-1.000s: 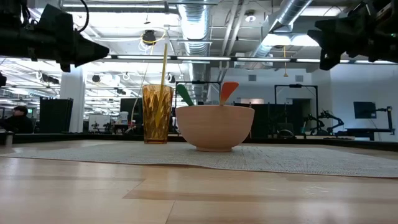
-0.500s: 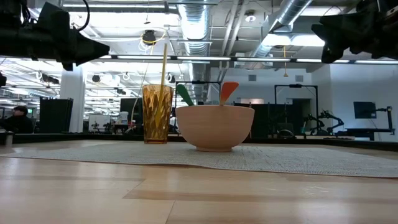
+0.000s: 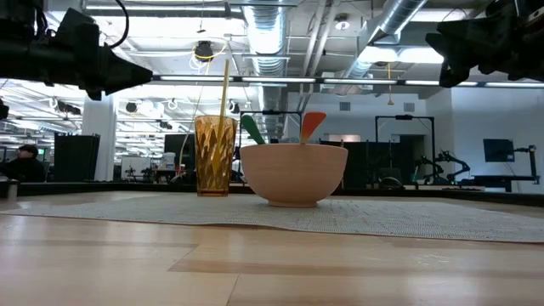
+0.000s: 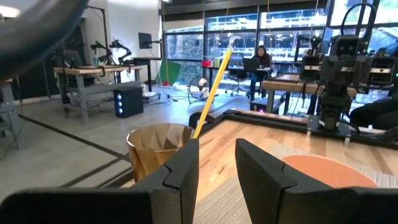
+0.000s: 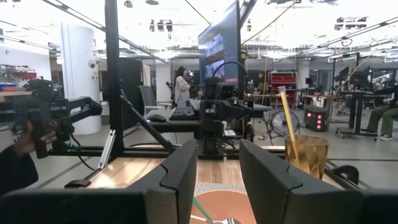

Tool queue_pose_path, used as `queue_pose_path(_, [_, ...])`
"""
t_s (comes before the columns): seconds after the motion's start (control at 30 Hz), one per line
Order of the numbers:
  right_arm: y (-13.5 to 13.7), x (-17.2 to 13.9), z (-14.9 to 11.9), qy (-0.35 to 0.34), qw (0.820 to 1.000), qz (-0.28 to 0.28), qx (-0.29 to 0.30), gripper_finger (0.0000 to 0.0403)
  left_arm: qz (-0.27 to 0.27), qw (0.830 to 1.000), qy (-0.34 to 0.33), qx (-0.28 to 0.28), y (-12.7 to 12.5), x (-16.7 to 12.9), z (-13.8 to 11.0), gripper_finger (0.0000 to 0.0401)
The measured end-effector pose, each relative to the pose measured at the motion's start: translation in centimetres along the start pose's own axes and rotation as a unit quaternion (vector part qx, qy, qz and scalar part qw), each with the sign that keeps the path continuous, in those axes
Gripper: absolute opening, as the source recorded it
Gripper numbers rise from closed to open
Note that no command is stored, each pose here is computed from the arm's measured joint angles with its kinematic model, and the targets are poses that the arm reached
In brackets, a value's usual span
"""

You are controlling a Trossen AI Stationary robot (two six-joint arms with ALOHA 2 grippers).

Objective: Pick & Place Utensil
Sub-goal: Return to Home Position

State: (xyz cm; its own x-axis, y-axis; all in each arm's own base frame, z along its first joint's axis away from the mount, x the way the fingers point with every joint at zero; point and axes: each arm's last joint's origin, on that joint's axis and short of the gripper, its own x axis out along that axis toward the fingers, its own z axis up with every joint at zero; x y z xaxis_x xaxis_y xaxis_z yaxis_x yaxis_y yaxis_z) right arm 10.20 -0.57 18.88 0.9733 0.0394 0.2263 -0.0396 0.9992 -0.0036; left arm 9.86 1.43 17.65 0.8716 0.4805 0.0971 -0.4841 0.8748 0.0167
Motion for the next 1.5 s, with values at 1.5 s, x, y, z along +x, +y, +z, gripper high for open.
queue_pose_path(1.5, [0.0, 0.0, -0.04, 0.0, 1.0, 0.001, 0.0, 0.0115, -0.001, 1.0, 0.019, 0.01, -0.19, 0.3, -0.35, 0.0106])
